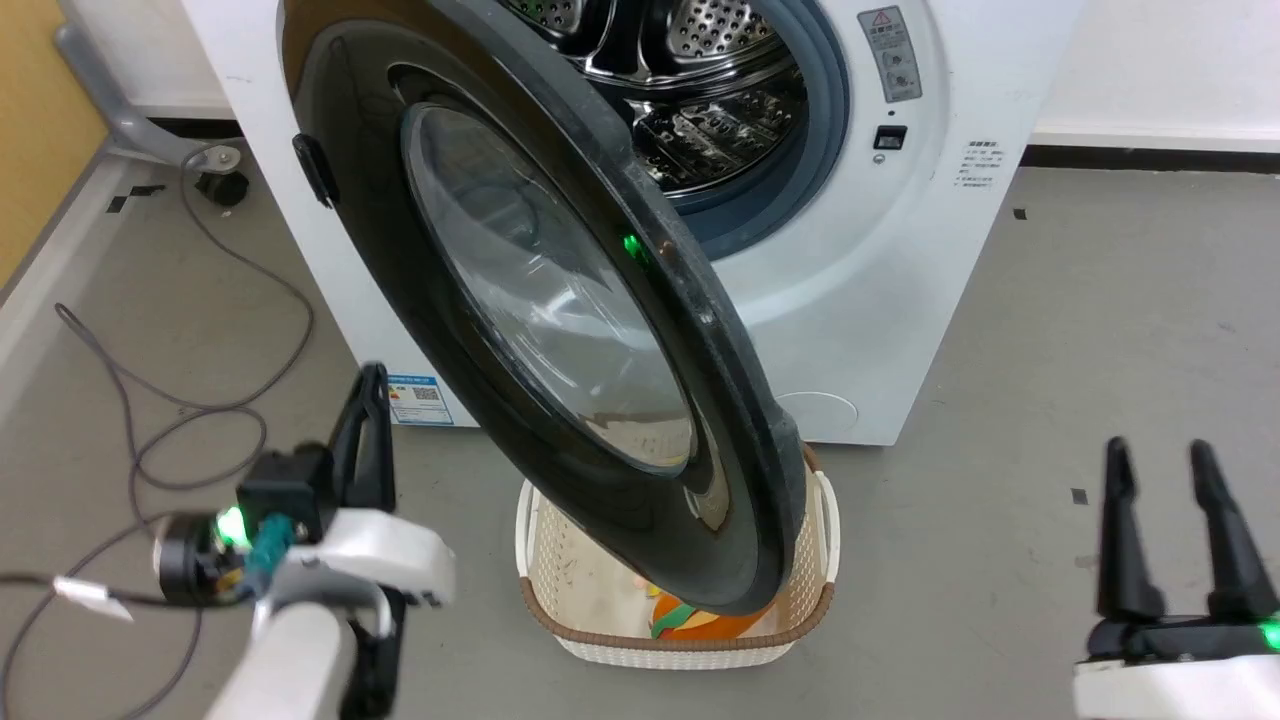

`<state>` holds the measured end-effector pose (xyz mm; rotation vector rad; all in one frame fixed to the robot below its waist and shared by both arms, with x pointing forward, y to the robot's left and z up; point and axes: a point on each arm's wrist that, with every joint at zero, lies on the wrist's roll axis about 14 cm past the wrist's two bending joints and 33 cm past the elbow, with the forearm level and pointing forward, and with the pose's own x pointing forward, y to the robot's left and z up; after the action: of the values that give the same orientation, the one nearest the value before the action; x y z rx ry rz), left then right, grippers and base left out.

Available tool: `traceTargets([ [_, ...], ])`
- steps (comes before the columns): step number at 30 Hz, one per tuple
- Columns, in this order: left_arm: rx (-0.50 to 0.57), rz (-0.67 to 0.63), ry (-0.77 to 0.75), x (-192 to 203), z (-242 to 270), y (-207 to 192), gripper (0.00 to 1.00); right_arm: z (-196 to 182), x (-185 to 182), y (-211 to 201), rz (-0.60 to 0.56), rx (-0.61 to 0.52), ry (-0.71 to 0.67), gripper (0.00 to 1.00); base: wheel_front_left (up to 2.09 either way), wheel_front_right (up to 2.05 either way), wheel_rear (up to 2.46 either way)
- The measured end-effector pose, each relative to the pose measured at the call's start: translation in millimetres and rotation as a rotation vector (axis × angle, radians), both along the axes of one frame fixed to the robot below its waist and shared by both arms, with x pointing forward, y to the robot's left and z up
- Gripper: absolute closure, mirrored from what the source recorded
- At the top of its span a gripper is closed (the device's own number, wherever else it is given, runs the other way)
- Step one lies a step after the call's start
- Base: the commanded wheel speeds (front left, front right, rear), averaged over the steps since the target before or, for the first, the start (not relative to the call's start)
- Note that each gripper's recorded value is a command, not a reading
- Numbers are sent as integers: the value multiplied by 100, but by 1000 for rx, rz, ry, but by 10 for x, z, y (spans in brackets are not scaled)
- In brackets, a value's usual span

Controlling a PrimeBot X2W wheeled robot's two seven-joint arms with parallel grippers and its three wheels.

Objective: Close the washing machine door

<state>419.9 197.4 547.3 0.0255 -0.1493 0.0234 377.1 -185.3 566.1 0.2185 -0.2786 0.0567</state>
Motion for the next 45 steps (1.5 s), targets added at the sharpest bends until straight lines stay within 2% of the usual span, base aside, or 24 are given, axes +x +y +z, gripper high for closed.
traceTargets([
  [1, -16, 2, 5, -31, -31, -27, 0, 4, -9, 36, 8, -20, -1, 0, 0, 0, 0],
  [5, -4, -16, 16, -156, -122, -147, 0, -44, -71, 50, 12, -26, 15, 0, 0, 0, 0],
  [9, -52, -25, 13, -260, -145, -238, 0, -195, -141, 122, 31, -49, 63, 0, 0, 0, 0],
  [12, -18, -34, 13, -298, -163, -255, 0, -220, -153, 126, 32, -54, 71, 0, 0, 0, 0],
  [13, -16, -29, 10, -300, -154, -240, 0, -223, -155, 120, 30, -54, 72, 65, 0, 0, 0],
  [14, -26, -21, 6, -300, -142, -227, 0, -223, -155, 125, 32, -57, 72, 100, 0, 0, 0],
  [20, -51, 15, -7, -301, -112, -122, 0, -11, -91, 47, 9, -35, 6, 100, 0, 0, 0],
  [27, -37, 16, -18, -288, -88, -99, 0, 843, 90, 271, 81, 24, -260, 100, 0, 0, 0],
  [32, -33, 28, -19, -292, -89, -59, 0, 1356, 59, 753, 233, 37, -421, 100, 0, 0, 0],
  [37, -39, 49, -17, -302, -99, 6, 0, 1633, -159, 1399, 452, 41, -520, 100, 0, 0, 0],
  [41, -39, 64, -14, -311, -111, 68, 0, 1566, -345, 1814, 615, 19, -513, 100, 0, 0, 0],
  [45, -37, 75, -12, -314, -122, 115, 0, 1310, -479, 2131, 746, -27, -448, 100, 0, 0, 0],
])
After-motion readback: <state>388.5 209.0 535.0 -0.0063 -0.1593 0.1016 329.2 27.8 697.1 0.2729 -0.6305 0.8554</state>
